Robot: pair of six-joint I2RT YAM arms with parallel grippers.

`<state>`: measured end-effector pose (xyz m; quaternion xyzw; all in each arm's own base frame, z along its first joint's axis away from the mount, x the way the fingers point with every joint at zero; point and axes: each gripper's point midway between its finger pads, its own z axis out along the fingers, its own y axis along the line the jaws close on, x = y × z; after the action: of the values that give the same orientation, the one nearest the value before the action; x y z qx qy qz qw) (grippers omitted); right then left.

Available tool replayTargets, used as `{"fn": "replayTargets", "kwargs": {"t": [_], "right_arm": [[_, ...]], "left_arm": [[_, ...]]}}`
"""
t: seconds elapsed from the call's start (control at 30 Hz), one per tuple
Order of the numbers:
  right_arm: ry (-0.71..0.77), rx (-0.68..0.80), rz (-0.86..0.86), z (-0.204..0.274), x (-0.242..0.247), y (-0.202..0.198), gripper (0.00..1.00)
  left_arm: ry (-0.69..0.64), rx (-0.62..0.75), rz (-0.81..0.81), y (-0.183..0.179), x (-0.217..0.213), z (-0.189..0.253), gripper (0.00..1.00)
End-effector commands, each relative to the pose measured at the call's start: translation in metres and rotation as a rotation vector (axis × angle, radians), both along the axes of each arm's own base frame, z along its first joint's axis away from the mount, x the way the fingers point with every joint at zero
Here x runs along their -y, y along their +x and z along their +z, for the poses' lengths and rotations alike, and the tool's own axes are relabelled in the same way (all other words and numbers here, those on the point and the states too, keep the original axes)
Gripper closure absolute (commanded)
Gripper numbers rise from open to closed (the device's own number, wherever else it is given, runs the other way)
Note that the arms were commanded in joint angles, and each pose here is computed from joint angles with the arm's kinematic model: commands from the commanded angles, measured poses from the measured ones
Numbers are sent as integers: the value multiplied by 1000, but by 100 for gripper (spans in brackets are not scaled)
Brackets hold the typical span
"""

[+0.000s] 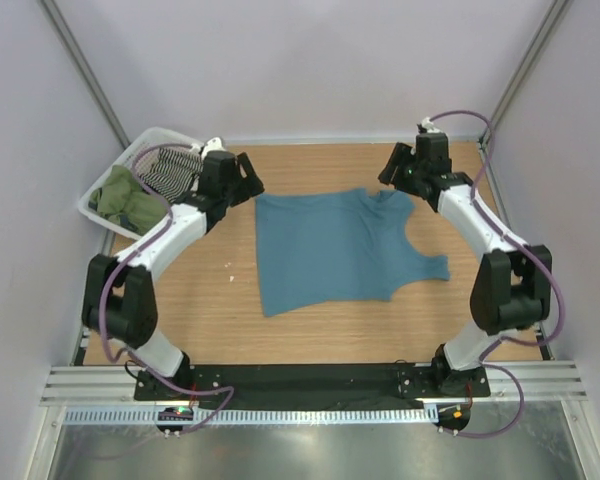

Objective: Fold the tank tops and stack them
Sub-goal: Flatten the tank top out

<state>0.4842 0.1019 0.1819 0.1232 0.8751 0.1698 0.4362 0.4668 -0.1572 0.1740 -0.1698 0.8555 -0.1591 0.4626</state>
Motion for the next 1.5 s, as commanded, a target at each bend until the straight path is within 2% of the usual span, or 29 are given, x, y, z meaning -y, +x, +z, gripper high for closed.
{"fn": "replayTargets", "kwargs": {"t": [0.0, 0.07, 0.1, 0.17, 0.2, 0.3, 0.4, 0.43, 0.47, 0.63, 0.9, 0.97, 1.0, 1.03, 1.13, 1.2, 1.37, 1.47], "right_arm": [[-122, -7, -101, 7, 35, -45, 38], [-169, -82, -142, -16, 48, -69, 42], [-185, -96, -170, -20, 54, -75, 42], [-182, -94, -211, -26, 60, -87, 43], [-202, -81, -256, -26, 69, -88, 43], [-225, -65, -354, -28, 86, -79, 46], [-240, -125, -376, -37, 92, -55, 48], [-236, -107, -379, -26, 92, -41, 48], [-252, -163, -384, -48, 95, -35, 48], [-201, -228, -389, -74, 97, -2, 48], [-161, -317, -353, -120, 89, 22, 45], [-160, -321, -361, -124, 90, 22, 52], [-172, -321, -385, -126, 96, 20, 59], [-176, -320, -399, -126, 99, 20, 72], [-194, -302, -455, -120, 115, 20, 91], [-217, -287, -480, -113, 123, 20, 98], [-318, -186, -507, -77, 127, 13, 99], [-417, -166, -545, -74, 130, 3, 92]], "left_arm": [[3, -58, -61, -57, 2, -1, 22], [-34, -93, -91, -79, 6, -9, 23], [-43, -140, -106, -96, 5, -28, 23], [-76, -127, -139, -117, 13, -23, 24], [-69, -155, -151, -131, 15, -36, 24], [-60, -151, -187, -153, 23, -40, 23], [-51, -174, -181, -158, 21, -52, 23], [-51, -180, -181, -158, 21, -55, 23], [-44, -199, -181, -158, 21, -62, 23], [-62, -235, -181, -159, 25, -80, 24], [-45, -297, -185, -157, 24, -104, 25], [-53, -300, -184, -155, 24, -105, 26], [-52, -305, -184, -155, 23, -107, 26], [-50, -304, -184, -154, 23, -107, 26], [-37, -309, -181, -153, 21, -112, 26], [-36, -316, -187, -152, 22, -114, 27], [-27, -343, -197, -150, 25, -125, 28], [-23, -343, -195, -145, 27, -126, 28]]}}
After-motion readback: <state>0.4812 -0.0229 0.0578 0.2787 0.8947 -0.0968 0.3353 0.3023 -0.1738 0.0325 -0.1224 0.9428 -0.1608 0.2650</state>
